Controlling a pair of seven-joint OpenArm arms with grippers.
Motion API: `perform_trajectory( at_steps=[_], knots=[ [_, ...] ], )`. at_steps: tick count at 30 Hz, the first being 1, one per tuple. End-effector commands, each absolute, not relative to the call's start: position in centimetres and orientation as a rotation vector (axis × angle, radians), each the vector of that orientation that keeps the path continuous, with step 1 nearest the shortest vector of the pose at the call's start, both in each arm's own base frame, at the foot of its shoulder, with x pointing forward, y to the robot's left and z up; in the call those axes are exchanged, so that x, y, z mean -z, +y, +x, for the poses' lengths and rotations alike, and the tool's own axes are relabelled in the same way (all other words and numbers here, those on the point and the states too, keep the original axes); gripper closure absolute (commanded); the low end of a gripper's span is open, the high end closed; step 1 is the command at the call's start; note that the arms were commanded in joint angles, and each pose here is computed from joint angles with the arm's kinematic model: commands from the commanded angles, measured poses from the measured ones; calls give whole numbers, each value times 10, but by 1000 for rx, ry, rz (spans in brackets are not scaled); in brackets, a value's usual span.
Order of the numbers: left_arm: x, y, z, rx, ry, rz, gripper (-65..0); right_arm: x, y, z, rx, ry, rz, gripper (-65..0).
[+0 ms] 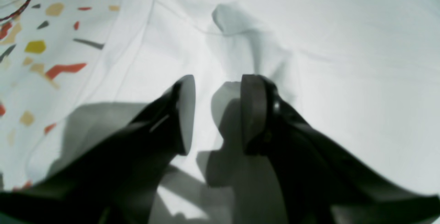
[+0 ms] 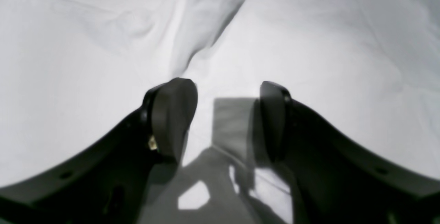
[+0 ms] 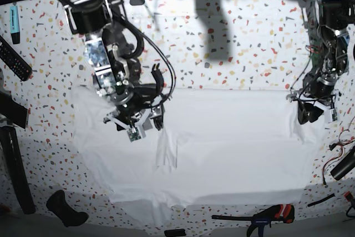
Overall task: Fold the T-shirt properly
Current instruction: 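Lower both grippers onto the collar edge and grasp the shirt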
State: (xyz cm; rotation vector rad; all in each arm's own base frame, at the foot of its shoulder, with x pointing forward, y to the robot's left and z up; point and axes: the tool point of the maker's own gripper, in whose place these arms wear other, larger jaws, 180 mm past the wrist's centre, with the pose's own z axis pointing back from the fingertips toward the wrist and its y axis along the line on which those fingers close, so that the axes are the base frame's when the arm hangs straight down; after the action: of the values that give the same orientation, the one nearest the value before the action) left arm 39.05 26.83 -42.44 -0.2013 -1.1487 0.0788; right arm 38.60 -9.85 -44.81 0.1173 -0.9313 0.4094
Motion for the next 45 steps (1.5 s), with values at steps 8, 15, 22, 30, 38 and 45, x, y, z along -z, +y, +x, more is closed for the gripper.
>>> perform_trajectory(
  at_steps=[8, 15, 22, 30, 38, 45],
  knots=[
    [418, 266, 353, 37, -1129, -168, -215, 486, -115, 329, -454, -742, 63, -340],
    [418, 270, 339, 39, -1155, -160, -215, 486, -128, 309, -476, -737, 46, -340],
    [343, 251, 393, 181, -1226, -140, -215, 479, -131, 316, -481, -755, 36, -340],
    [296, 254, 439, 178, -1239, -57, -215, 477, -131, 319, -478, -760, 37, -340],
    [367, 240, 451, 218, -1057, -55, -215, 479, -132, 318, -478, -747, 33, -340],
    [431, 237, 423, 268, -886, -21, -215, 479, -132, 317, -478, -746, 33, -340]
  ],
)
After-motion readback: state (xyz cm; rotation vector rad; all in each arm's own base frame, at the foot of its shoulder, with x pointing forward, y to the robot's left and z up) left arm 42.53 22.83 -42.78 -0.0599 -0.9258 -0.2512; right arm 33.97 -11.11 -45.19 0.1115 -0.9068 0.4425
